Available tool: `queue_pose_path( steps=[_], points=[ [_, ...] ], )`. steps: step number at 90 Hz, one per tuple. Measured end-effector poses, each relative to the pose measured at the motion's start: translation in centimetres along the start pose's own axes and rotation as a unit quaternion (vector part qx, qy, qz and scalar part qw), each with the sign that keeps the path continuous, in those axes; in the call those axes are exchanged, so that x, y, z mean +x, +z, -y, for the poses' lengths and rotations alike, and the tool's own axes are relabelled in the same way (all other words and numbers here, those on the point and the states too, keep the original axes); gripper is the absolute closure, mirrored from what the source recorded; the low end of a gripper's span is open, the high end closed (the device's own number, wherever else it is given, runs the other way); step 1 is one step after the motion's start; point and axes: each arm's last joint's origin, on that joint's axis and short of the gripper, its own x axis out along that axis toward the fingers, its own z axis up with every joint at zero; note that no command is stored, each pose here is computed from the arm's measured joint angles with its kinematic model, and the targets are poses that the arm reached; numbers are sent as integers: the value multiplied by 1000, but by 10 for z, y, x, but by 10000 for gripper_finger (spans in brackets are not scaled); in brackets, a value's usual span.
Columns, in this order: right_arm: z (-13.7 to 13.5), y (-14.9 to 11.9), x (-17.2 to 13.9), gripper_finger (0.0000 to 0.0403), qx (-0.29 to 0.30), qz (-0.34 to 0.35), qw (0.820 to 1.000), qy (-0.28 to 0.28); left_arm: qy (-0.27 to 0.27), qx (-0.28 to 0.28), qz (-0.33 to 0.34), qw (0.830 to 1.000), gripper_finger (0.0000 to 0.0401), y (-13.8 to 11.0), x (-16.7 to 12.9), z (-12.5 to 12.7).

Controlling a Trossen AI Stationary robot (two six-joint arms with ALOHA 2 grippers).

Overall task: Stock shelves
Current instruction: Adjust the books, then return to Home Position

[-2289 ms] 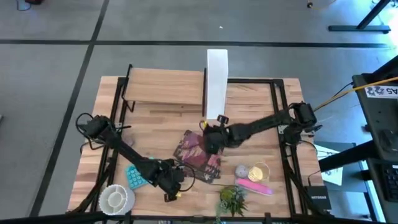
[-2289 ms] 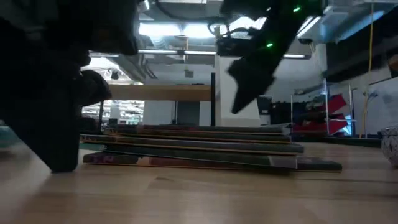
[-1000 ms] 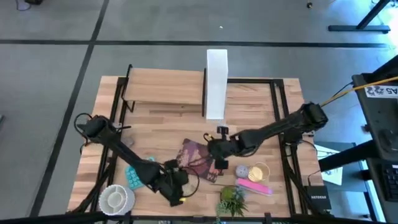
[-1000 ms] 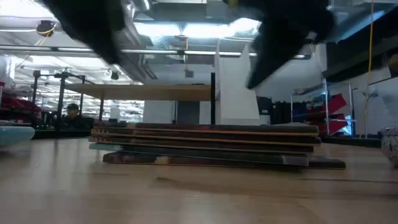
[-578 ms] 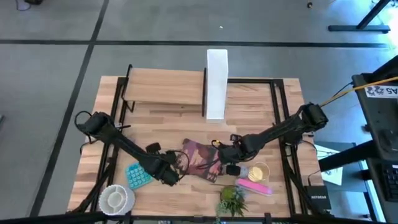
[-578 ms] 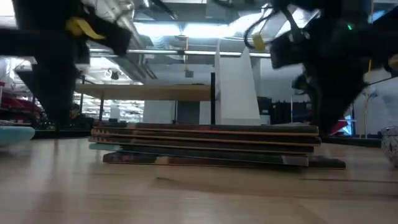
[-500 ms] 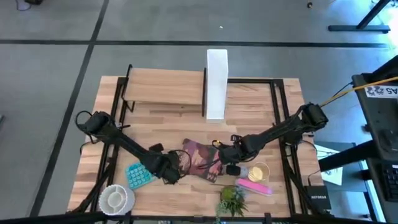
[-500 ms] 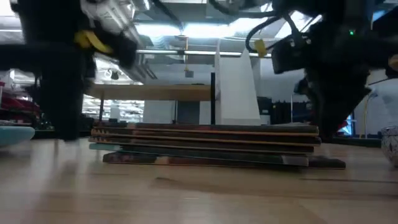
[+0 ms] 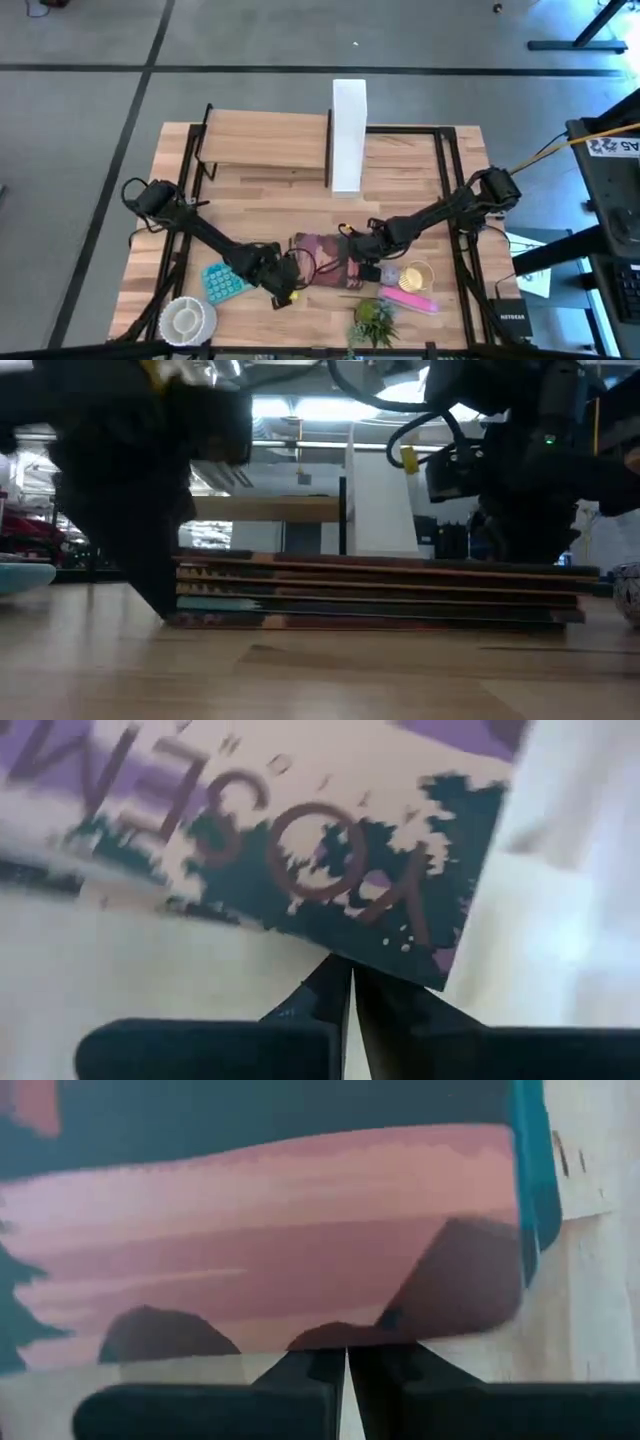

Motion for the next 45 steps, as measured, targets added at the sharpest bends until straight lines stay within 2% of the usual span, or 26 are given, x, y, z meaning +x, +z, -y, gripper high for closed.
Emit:
queue_pose_path(
  steps=[7, 15, 32, 45],
  points=[
    [1, 6, -3, 403, 3, 28, 999, -33, -2, 1, 1, 1000, 401, -1, 0, 1],
    [1, 10, -8, 403, 4, 39, 998, -46, 10, -7, 1, 1000, 401, -2, 0, 0],
    [1, 11, -20, 403, 7, 6, 998, -70, 31, -30, -18, 999, 401, -7, -7, -3],
    [3, 4, -19, 403, 7, -34, 997, -65, 38, -50, -31, 998, 401, -12, -7, -1]
  ],
)
